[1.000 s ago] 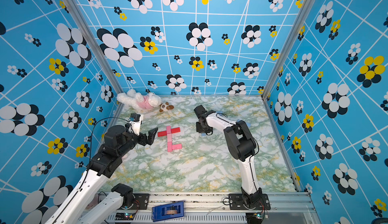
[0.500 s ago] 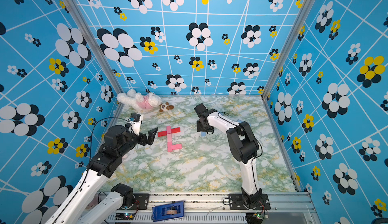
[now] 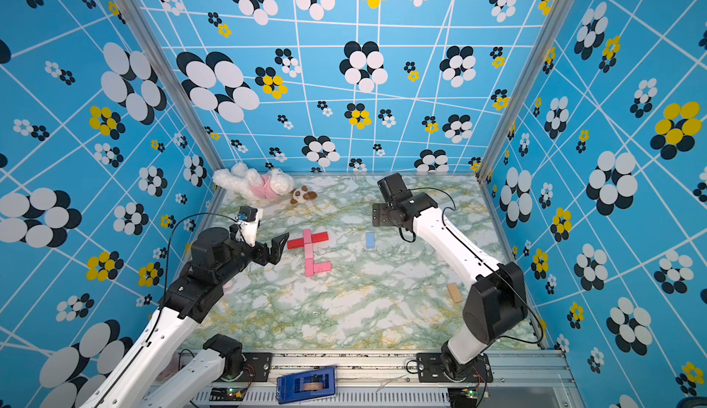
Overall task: Assemble the letter t with building blocks
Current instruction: Place the building block at the center of the board, then pick up the building block from the center of the board.
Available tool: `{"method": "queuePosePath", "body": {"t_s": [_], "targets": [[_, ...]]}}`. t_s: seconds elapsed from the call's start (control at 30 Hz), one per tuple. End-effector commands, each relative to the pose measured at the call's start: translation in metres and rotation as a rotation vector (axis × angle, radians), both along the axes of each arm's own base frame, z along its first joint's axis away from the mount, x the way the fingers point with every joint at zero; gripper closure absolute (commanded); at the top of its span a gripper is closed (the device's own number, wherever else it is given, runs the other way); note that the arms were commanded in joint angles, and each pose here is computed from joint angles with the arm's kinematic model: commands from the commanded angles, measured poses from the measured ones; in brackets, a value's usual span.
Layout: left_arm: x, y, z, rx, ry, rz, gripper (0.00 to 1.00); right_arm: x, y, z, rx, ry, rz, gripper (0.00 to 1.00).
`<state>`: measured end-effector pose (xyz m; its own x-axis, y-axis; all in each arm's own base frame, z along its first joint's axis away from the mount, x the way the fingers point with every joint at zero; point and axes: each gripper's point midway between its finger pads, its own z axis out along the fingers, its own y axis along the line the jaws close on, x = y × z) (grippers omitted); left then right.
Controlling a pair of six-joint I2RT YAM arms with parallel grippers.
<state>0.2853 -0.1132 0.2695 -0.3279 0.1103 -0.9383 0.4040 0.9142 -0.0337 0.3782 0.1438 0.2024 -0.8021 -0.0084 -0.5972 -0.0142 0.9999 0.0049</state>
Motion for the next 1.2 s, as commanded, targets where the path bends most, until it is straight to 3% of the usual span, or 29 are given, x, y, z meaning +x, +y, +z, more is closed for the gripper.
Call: {"method": "queuePosePath", "body": {"t_s": [0.0,0.27,0.5,0.73,1.17], "targets": [[-0.001,-0.008,0.0,-0.013,0.0,-0.035,0.01,-0.021,-0.032,-0.004,-0.05,0.019,-0.031,0.01],[-0.005,-0.009,0.008,-0.042,-0.019,-0.041,0.01,-0.054,-0.074,-0.003,-0.071,0.02,-0.058,0.01],[-0.012,-0.016,0.016,-0.047,-0.033,-0.066,0.01,-0.062,-0.081,-0.005,-0.023,0.034,-0.078,0.02],[-0.021,-0.025,0.016,-0.026,-0.047,-0.099,0.01,-0.045,-0.086,-0.013,-0.013,0.045,-0.081,0.06],[-0.035,-0.041,0.016,0.004,-0.047,-0.16,0.01,0.013,-0.081,-0.045,0.043,0.087,-0.051,0.33]]}}
